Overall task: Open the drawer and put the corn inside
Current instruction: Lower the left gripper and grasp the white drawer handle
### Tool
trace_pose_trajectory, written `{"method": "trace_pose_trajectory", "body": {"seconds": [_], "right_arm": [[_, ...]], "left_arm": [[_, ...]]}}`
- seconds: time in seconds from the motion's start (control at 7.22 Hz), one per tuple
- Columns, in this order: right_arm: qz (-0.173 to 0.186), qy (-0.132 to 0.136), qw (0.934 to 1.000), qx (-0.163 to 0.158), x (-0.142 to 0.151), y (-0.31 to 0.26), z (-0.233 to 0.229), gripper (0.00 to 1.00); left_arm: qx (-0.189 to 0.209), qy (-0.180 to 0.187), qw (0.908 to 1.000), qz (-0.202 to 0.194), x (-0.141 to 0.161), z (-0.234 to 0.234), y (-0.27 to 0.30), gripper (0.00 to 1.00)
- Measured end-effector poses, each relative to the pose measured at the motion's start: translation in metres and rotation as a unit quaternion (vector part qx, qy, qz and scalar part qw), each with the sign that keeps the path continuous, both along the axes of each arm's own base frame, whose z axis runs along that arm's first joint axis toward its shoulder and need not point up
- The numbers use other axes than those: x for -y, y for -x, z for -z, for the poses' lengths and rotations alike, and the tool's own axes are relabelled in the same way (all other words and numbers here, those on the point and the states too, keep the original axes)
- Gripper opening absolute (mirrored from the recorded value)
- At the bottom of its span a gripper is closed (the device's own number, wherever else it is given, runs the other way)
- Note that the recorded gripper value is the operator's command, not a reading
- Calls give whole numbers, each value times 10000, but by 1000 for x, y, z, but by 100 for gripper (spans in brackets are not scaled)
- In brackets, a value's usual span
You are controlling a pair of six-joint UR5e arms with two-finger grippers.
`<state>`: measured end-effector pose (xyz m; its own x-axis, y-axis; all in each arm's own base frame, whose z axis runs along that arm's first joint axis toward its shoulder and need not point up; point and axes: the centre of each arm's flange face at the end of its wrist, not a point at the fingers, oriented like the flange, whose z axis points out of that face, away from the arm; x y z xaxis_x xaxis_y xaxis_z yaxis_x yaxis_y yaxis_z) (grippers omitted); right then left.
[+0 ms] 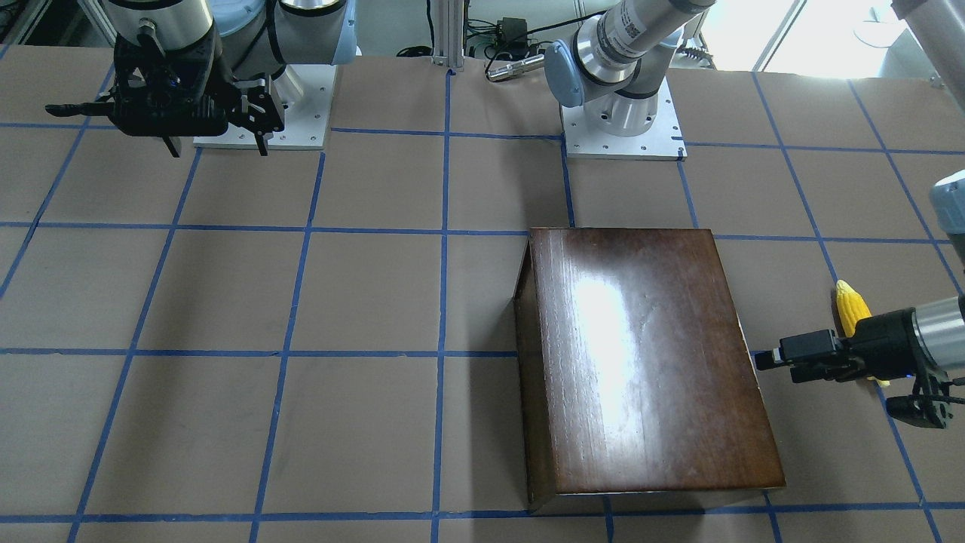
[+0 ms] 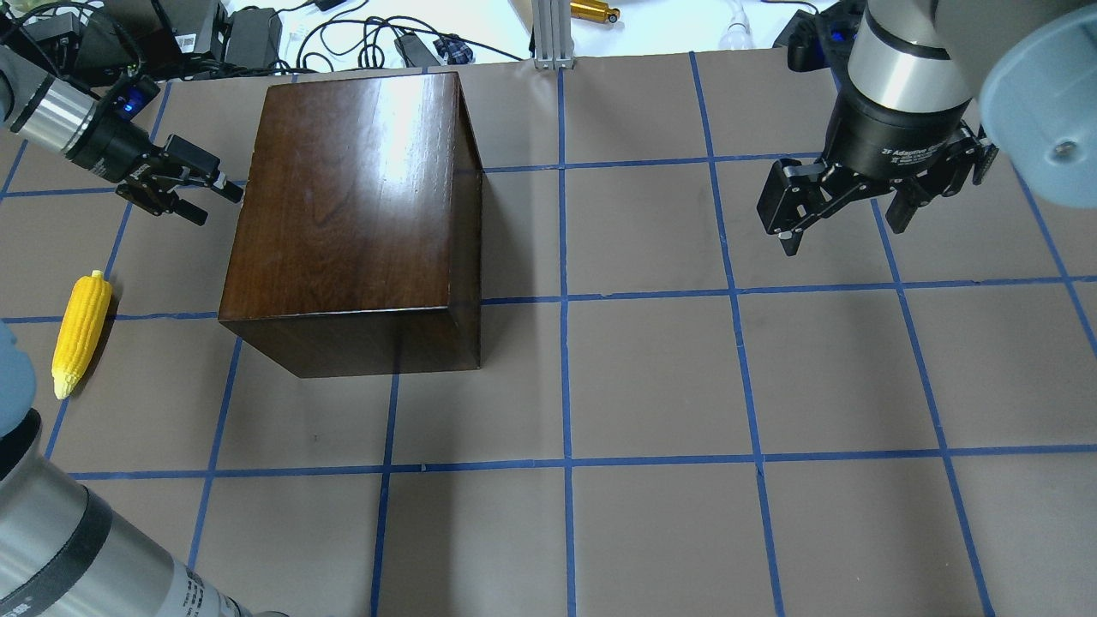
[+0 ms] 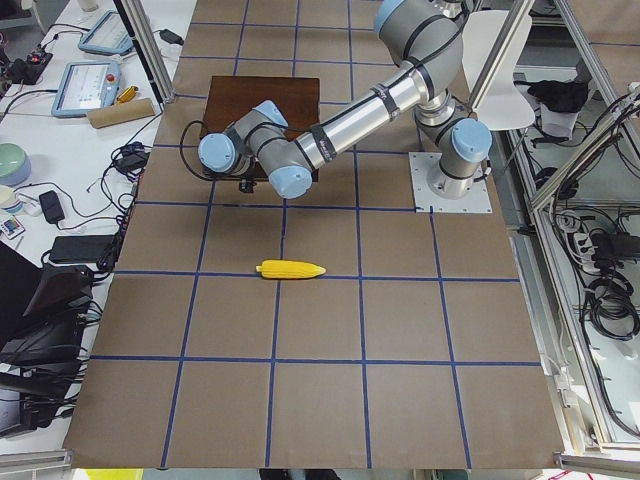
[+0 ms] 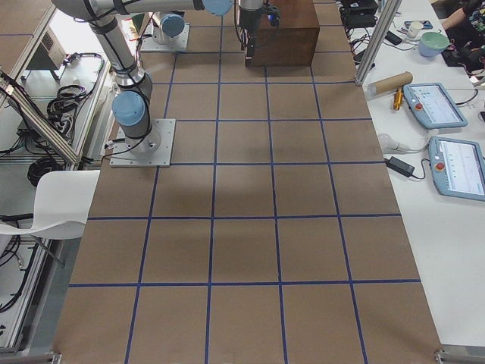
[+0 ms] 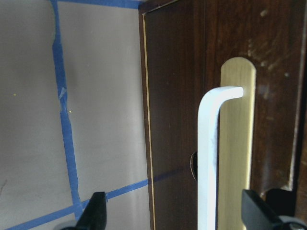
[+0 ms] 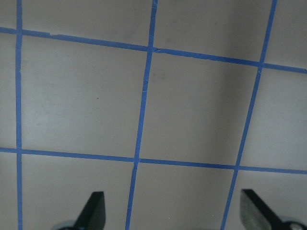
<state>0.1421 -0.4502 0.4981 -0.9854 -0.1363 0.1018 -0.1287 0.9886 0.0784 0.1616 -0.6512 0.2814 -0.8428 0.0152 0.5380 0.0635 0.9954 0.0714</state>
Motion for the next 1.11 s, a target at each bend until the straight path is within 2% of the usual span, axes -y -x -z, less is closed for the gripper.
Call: {"method": "trace_pose_trajectory", "body": {"seconds": [1.11], "right_arm": [[0, 5, 10000, 0, 0, 0, 0, 100]], "left_arm": [[-90, -217, 9997, 95, 7, 34, 7, 100]]}}
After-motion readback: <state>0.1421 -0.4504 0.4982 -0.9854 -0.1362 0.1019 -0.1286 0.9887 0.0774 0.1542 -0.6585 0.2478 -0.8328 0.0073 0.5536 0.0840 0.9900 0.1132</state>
